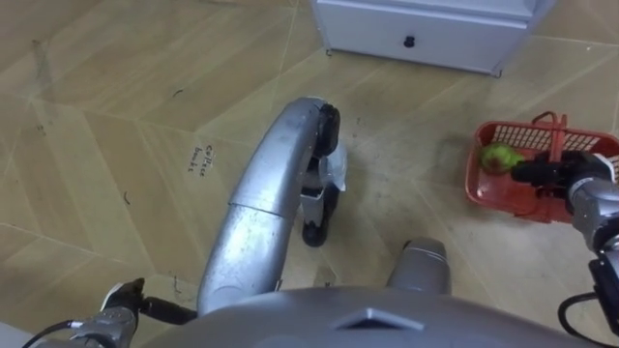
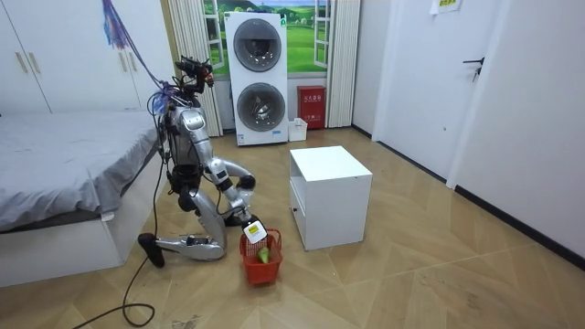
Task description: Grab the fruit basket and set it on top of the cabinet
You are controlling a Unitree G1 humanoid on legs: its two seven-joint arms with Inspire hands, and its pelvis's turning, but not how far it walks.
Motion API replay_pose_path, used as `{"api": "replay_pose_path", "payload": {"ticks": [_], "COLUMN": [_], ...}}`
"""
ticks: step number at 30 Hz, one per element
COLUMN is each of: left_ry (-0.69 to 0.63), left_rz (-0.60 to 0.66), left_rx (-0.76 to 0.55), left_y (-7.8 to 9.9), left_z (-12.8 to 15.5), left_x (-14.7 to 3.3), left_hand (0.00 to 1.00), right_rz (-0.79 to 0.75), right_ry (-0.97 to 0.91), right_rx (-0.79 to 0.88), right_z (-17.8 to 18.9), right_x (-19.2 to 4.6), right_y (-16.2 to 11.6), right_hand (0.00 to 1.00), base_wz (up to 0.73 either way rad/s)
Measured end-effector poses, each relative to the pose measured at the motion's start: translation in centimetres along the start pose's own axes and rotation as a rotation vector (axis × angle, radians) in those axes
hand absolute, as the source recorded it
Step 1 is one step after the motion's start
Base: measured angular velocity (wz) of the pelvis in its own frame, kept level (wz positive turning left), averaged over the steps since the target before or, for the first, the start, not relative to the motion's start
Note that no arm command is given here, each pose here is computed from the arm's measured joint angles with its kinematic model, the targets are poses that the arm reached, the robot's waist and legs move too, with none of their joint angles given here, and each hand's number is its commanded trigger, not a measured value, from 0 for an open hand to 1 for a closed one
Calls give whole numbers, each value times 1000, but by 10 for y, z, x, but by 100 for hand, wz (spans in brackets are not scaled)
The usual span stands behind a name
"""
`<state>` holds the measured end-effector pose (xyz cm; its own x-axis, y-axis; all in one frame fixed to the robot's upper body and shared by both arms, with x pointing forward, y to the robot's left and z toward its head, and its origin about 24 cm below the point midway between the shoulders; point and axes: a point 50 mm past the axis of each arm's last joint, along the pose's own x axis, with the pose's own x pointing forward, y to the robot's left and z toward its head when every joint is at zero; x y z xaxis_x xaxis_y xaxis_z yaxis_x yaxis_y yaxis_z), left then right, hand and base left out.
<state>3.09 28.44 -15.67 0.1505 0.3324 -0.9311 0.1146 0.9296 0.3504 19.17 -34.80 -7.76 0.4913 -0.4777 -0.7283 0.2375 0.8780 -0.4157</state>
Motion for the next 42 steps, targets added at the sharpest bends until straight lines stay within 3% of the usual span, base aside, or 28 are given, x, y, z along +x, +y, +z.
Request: {"api": "replay_pose_path", "payload": {"ticks": [19,31,37,42], "left_ry": [-38,-163,-229,-216], "left_rz": [1,60,100,116], "left_rx": [-2,-86,-125,-141], "left_y": [-1,6,9,6], "left_z": [6,51,78,65], "left_x": [0,0,-2,-1], "left_hand": [0,0,0,0], "right_rz": [50,185,227,293], "right_ry": [-60,-384,-445,-501], "right_rx": [44,86,91,88], "right_z": [16,91,111,122], "right_x": [0,-19,-27,-37], "right_y": [10,40,51,64], "right_hand": [100,100,100,100], "base_wz": [-1,-3,-18,-41]}}
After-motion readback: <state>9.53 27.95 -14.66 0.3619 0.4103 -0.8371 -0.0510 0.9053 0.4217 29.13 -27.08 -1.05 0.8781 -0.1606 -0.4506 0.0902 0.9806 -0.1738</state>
